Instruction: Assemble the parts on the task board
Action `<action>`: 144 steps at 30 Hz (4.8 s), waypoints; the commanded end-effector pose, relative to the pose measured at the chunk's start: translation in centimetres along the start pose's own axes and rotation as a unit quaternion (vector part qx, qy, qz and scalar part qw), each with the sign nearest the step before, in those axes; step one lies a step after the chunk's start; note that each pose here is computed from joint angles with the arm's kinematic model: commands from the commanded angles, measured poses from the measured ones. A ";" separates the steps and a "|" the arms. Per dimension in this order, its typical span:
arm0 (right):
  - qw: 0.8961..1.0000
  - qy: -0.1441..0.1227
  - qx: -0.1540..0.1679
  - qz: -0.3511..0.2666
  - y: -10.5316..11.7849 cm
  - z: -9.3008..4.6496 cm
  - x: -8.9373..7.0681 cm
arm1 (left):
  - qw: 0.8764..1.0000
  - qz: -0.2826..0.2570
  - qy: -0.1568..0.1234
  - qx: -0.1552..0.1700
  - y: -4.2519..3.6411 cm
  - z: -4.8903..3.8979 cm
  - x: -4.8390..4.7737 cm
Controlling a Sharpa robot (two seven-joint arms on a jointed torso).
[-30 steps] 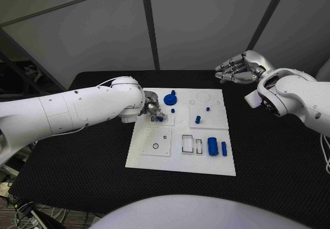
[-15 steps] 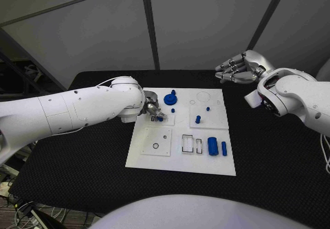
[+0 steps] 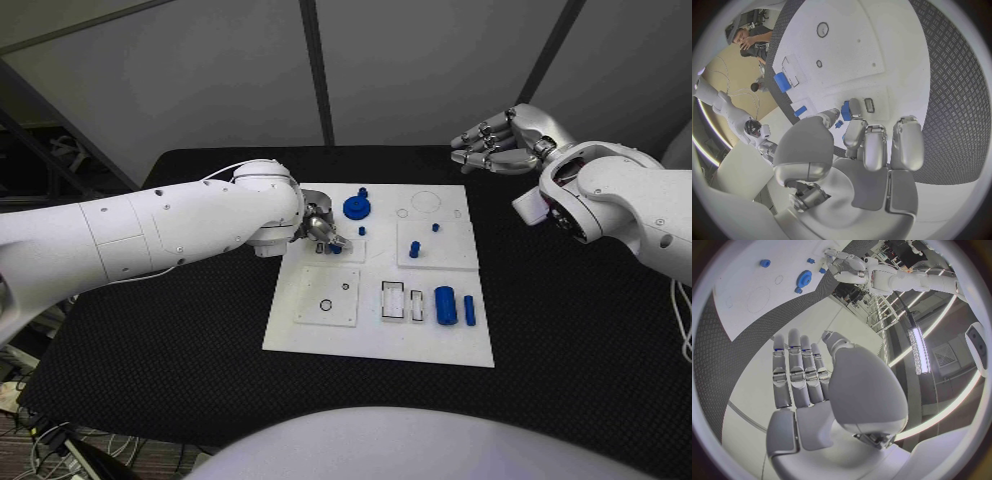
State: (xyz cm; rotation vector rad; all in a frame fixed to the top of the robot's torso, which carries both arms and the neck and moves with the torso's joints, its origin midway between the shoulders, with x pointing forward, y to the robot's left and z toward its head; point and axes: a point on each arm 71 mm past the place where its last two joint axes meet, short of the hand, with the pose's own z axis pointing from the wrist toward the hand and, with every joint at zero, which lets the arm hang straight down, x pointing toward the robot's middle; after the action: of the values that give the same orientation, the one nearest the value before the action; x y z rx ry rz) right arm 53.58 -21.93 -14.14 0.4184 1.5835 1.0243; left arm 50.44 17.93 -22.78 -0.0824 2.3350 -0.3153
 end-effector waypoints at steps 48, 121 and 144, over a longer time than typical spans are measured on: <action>1.000 0.005 -0.002 -0.001 0.1 0.1 0.0 | 1.000 0.014 0.005 0.003 -0.57 -0.20 -0.03; 1.000 0.010 -0.001 0.000 0.1 0.2 0.1 | 1.000 0.022 0.002 0.003 -0.59 -0.65 -0.77; 1.000 0.011 0.001 0.000 0.1 0.2 0.2 | 1.000 0.019 0.003 0.004 -0.69 -0.61 -0.81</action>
State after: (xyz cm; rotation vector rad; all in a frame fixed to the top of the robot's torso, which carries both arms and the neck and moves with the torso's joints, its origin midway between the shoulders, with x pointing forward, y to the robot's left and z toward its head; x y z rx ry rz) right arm 53.71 -21.79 -14.31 0.4171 1.6021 1.0249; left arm 50.56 17.54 -21.68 -0.0363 2.3325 -0.3128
